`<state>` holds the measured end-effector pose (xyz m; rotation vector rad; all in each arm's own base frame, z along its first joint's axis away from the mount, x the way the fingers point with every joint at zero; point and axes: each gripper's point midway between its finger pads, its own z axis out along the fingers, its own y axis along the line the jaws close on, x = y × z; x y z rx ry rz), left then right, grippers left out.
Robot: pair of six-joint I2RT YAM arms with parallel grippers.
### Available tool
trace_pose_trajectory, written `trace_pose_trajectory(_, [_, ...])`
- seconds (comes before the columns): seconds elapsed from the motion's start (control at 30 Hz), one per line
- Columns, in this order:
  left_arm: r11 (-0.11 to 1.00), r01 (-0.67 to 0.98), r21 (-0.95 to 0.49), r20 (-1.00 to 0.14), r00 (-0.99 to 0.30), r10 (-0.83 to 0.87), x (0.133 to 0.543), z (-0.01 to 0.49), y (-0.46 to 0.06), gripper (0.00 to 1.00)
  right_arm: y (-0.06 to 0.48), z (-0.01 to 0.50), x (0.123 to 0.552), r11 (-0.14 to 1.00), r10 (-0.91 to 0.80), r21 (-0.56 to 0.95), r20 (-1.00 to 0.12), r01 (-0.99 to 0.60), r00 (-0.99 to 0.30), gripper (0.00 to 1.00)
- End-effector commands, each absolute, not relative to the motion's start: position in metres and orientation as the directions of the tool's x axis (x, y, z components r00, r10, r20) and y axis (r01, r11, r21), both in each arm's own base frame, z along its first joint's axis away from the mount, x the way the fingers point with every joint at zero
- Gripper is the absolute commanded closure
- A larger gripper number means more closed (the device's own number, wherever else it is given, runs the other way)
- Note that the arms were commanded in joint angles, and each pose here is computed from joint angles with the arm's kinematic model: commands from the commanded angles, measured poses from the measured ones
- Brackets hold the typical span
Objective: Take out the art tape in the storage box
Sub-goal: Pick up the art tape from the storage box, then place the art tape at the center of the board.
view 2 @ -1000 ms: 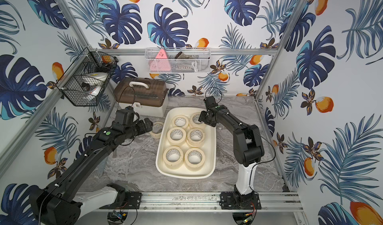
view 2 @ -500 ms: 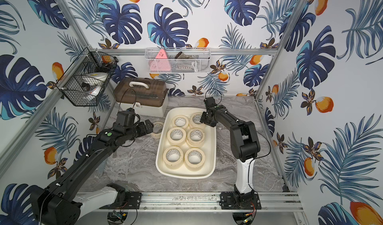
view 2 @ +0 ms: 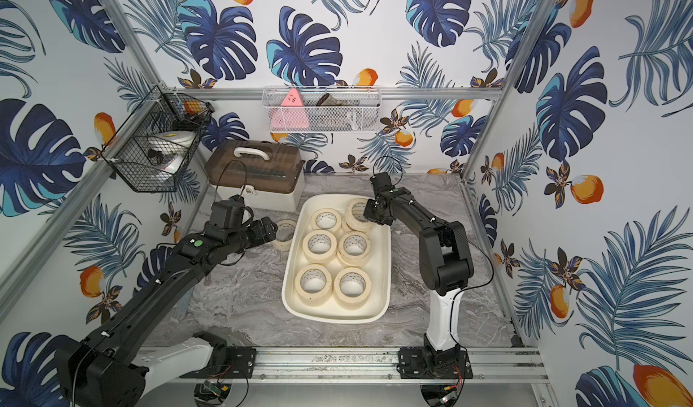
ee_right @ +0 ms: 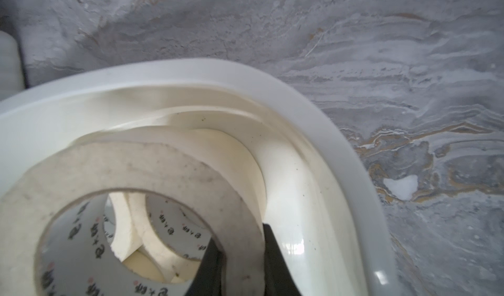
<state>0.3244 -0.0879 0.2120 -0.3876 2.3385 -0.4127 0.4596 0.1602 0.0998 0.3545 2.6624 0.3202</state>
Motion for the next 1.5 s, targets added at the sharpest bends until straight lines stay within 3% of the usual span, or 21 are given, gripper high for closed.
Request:
trace_pose_trajectory(0.0, [0.912, -0.113, -0.394, -0.642, -0.677, -0.361, 0.327, 0.225, -0.089, 0.11, 0.165, 0.122, 0.457, 0.942, 0.267, 0.302, -0.413, 0.146, -0.871, 1.0])
trace_pose_trajectory(0.37, [0.927, -0.069, -0.369, -0.666, -0.676, -0.315, 0.325, 0.242, -0.101, 0.12, 0.201, 0.177, 0.428, 0.962, 0.163, 0.273, -0.491, 0.027, -0.856, 1.0])
trace_pose_trajectory(0.97, [0.983, 0.017, -0.183, -0.713, -0.691, -0.121, 0.321, 0.271, -0.124, 0.2, 0.351, 0.222, 0.347, 0.93, -0.095, 0.239, -0.575, -0.278, -0.813, 1.0])
trace_pose_trajectory(1.47, [0.993, 0.015, -0.118, -0.666, -0.743, -0.068, 0.324, 0.243, -0.123, 0.41, 0.384, 0.227, 0.318, 0.916, -0.163, 0.205, -0.597, -0.346, -0.786, 1.0])
